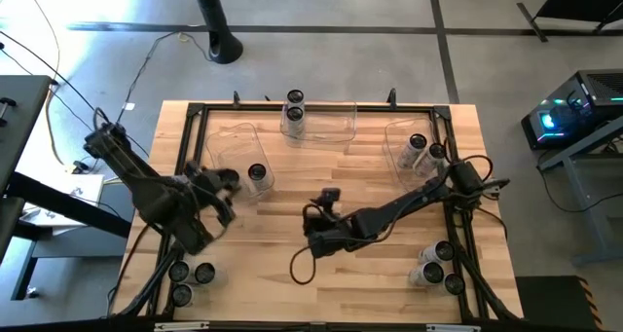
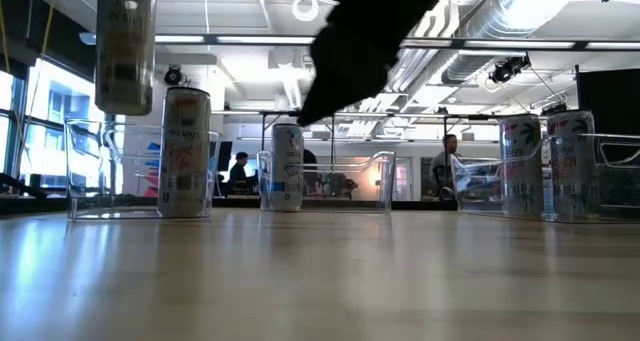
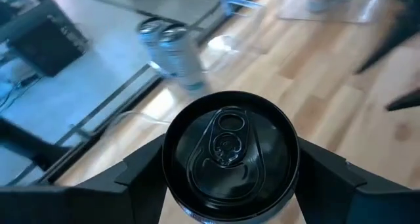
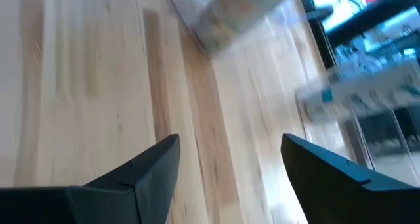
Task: Sort soda cans
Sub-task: Put the white/yellow soda can into the left transparent bin
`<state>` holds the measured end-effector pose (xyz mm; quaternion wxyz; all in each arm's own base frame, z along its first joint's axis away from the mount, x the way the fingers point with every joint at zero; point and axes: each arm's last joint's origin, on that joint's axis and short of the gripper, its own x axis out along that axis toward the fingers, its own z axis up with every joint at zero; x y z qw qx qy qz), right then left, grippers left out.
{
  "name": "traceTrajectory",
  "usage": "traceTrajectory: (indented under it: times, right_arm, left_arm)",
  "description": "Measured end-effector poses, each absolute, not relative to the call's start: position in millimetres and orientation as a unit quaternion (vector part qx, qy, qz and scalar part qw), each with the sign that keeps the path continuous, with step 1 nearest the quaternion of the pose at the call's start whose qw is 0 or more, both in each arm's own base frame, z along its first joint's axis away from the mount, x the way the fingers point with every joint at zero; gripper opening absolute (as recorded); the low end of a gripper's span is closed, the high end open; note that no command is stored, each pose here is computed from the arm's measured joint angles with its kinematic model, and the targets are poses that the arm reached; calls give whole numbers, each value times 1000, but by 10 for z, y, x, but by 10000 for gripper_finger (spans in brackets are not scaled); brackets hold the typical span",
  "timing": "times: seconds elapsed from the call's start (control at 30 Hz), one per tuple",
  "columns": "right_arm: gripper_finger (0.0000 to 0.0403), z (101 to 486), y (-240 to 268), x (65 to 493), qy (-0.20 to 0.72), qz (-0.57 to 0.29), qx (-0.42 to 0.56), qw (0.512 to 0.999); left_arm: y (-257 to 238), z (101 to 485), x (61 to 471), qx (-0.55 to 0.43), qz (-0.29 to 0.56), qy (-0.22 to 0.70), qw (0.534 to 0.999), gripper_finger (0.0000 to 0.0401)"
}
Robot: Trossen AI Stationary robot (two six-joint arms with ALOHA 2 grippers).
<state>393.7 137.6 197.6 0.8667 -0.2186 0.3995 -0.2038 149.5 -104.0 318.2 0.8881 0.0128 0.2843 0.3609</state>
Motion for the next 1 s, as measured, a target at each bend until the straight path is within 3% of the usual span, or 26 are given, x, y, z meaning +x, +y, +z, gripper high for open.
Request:
traceTrajectory:
  times: [0.23,0.7,1.0]
  right_arm:
    - [258,1780,1416,3767,417,-229,-208,854]
    - [258,1698,1396,3738,419,-231,-220,850]
    - [258,1736,1383,3840,398,-206,-221,866]
  left_arm:
    - [-746,3276,1246,-27,361,260,895,252]
    - [-621,2351,1133,-75,348,236,904,252]
    - [-650,2139,1218,-50,322,243,913,263]
